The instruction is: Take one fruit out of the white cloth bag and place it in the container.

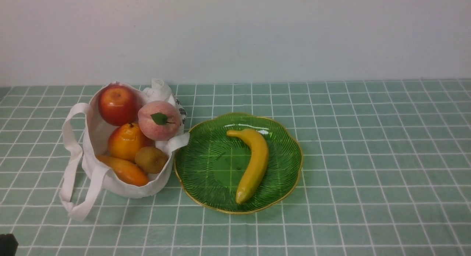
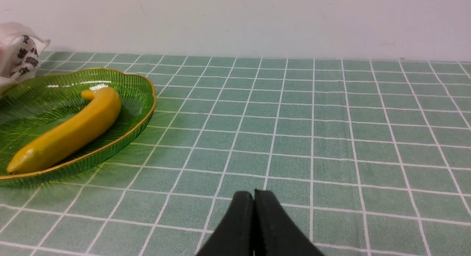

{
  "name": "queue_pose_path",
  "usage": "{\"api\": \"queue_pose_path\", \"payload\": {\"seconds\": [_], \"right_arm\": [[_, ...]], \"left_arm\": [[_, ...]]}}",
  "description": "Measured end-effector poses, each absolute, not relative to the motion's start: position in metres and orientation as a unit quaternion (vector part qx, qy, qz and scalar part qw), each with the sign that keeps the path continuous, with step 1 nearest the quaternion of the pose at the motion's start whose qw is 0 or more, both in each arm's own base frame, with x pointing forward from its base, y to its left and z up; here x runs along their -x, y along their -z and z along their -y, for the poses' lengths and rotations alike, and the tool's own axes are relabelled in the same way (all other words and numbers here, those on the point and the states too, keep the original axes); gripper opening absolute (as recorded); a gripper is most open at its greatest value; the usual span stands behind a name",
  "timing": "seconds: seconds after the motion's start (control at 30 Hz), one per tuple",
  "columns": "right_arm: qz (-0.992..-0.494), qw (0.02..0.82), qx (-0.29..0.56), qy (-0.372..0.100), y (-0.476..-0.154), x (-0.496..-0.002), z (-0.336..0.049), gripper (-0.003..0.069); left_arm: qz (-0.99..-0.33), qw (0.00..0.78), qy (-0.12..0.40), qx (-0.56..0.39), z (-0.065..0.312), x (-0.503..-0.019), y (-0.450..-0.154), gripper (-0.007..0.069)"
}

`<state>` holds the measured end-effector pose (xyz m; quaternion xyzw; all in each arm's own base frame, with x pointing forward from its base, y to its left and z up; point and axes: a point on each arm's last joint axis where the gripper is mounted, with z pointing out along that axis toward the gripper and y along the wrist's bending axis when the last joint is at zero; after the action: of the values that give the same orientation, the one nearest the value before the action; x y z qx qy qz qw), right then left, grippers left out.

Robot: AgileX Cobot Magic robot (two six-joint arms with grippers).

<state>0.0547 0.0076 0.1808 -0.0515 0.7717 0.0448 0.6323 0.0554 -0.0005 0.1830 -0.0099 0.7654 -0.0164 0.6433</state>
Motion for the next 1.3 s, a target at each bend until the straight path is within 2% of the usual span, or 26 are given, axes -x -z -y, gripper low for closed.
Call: {"api": "queue_pose_path", "payload": {"seconds": [0.27, 1.3], "right_arm": [[-0.772, 0.632, 0.051, -0.045, -0.181, -0.055, -0.008, -0.0015], [-0.772, 0.632, 0.051, -0.045, -0.181, -0.055, -0.008, -0.0015]], "left_arm": [[-0.805, 0.593, 0.010, -0.028, 0.002, -0.053, -0.171, -0.0008], [-0.807, 0.590, 0.010, -0.028, 0.002, -0.053, -0.170, -0.0008]]}}
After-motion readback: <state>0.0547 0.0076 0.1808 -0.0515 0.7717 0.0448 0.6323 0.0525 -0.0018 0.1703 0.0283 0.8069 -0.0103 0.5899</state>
